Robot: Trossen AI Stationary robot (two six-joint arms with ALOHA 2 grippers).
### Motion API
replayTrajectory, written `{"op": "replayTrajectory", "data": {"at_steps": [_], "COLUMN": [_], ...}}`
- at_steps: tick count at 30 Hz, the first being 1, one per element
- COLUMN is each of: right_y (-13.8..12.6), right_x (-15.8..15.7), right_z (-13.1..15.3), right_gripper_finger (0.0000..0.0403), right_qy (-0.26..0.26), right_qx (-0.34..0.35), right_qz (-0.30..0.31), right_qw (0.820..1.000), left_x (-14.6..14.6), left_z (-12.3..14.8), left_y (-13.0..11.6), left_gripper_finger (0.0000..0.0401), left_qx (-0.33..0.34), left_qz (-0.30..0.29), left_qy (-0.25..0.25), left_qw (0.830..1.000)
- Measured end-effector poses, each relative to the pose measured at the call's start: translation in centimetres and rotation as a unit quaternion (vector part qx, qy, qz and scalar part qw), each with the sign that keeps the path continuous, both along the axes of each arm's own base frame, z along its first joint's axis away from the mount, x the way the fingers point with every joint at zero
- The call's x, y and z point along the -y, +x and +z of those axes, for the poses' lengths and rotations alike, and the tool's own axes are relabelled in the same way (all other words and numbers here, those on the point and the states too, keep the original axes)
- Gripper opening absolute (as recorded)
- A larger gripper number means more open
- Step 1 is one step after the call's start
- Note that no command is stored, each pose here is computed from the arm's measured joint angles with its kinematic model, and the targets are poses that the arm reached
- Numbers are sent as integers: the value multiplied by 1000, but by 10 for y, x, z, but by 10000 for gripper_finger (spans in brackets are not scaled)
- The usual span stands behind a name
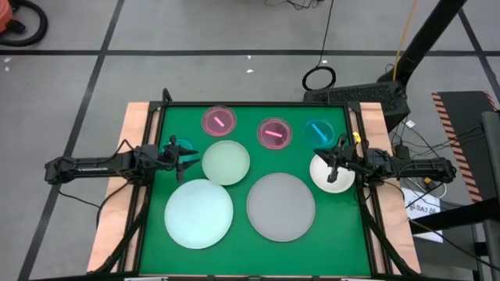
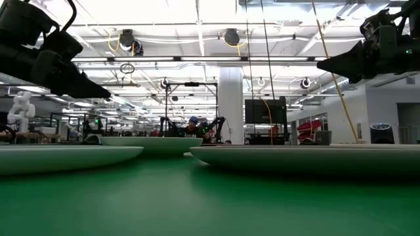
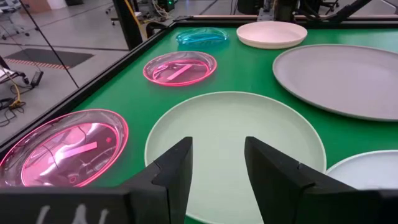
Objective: Stack plastic plates
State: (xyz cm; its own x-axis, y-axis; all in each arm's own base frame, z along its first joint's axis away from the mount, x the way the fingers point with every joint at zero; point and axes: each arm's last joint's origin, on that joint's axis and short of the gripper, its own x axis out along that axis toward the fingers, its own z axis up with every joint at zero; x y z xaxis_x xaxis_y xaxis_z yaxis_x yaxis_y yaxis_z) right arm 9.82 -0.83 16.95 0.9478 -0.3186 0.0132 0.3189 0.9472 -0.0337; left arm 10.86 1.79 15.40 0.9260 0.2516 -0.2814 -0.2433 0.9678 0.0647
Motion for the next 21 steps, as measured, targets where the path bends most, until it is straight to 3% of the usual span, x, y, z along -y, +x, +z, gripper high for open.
{"op": "replayTrajectory", "data": {"at_steps": [4,11,15,19,21], "right_y": [0,-1,-1,-1,0], "right_x": [0,0,0,-1,-1], "right_z": [5,9,11,19,23], "right_gripper_finger": [2,2,2,2,2], "right_qy": [3,89,116,132,131], "right_qx": [28,77,95,139,154], "right_qz": [-2,3,7,28,41], "right_qw": [1000,993,989,981,978], "left_x": [0,0,0,0,0], "left_z": [0,3,20,43,53], "left_y": [0,1,4,3,0], "left_gripper_finger": [154,154,154,154,154], "left_qx": [0,5,113,249,303], "left_qz": [0,-9,4,6,1], "left_qy": [0,32,-7,-74,-82], "left_qw": [1000,999,994,966,950]}}
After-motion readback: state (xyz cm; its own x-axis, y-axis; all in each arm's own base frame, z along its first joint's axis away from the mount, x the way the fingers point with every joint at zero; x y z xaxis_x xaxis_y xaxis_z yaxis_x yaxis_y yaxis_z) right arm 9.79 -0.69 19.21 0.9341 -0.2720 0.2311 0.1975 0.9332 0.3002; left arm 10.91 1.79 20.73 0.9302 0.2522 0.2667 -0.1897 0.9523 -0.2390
